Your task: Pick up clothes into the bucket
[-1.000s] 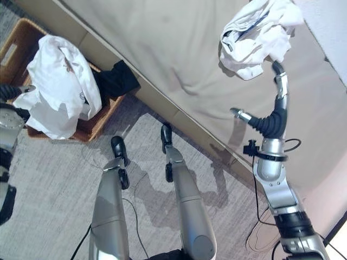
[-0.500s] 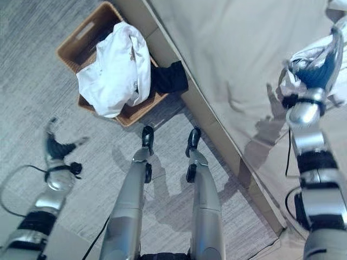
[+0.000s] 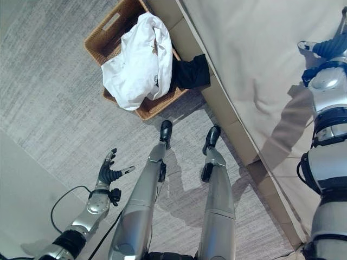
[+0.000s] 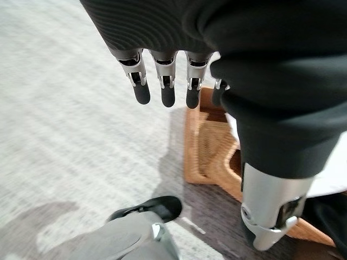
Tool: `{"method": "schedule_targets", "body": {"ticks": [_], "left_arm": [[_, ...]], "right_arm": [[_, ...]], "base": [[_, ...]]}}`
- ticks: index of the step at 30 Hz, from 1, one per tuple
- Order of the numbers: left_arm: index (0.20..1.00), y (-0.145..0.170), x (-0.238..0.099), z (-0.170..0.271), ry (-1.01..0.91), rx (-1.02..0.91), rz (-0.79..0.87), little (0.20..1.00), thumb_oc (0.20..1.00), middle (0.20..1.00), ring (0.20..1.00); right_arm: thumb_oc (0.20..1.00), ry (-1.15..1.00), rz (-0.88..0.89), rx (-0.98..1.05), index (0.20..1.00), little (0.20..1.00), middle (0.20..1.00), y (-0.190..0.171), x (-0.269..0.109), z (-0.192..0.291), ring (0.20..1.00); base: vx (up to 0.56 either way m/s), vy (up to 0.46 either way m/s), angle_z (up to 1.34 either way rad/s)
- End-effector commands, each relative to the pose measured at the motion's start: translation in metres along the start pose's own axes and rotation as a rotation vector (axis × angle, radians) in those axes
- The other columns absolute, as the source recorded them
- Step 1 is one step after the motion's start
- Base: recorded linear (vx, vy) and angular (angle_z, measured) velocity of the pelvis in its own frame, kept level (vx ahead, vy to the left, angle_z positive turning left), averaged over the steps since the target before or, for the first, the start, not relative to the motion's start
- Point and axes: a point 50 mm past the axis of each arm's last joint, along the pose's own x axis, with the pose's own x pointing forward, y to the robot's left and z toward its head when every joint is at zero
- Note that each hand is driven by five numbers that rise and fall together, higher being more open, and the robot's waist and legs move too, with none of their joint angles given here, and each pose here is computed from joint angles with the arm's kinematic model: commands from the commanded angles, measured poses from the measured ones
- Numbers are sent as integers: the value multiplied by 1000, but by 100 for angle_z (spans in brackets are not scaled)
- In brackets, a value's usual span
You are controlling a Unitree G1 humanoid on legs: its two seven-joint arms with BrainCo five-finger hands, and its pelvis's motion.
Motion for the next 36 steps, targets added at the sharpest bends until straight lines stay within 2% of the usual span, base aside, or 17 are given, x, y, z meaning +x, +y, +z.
{"method": "schedule_targets", "body": {"ticks": [1, 8, 12, 17, 20, 23, 29, 36], "left_arm": [[1000, -12, -25, -21, 91, -84, -46, 1000, 1000, 1000, 1000], [1000, -20, -18, -7, 52, -123, -59, 1000, 1000, 1000, 1000], [1000, -22, -12, 8, -32, -105, -41, 1000, 1000, 1000, 1000], [1000, -20, -4, 14, -75, -58, 2, 1000, 1000, 1000, 1000], [1000, -23, -3, 14, -75, -44, 16, 1000, 1000, 1000, 1000], [1000, -26, -2, 9, -46, -39, 24, 1000, 1000, 1000, 1000], [1000, -28, -4, -8, 28, 2, 20, 1000, 1000, 1000, 1000], [1000, -25, -9, -16, 60, -6, -2, 1000, 1000, 1000, 1000]], "right_arm": [[1000, 159, -110, -92, 1000, 1000, 1000, -57, 7, -34, 1000], [1000, 117, -180, -58, 1000, 1000, 1000, -52, 7, -25, 1000], [1000, -205, -285, -9, 1000, 1000, 1000, -36, -2, 21, 1000], [1000, -468, -517, 61, 1000, 1000, 1000, -55, -21, 60, 1000], [1000, -470, -654, 128, 1000, 1000, 1000, -63, -27, 59, 1000], [1000, -437, -700, 195, 1000, 1000, 1000, -64, -31, 53, 1000], [1000, -401, -671, 216, 1000, 1000, 1000, -53, -34, 45, 1000], [1000, -375, -475, 200, 1000, 1000, 1000, -28, -25, 54, 1000]], "base": [[13, -58, 17], [10, -57, 4], [-40, 32, -4], [-33, 39, -16], [-26, 25, -15], [-29, 15, -6], [-37, 24, -13], [-29, 11, -24]]}}
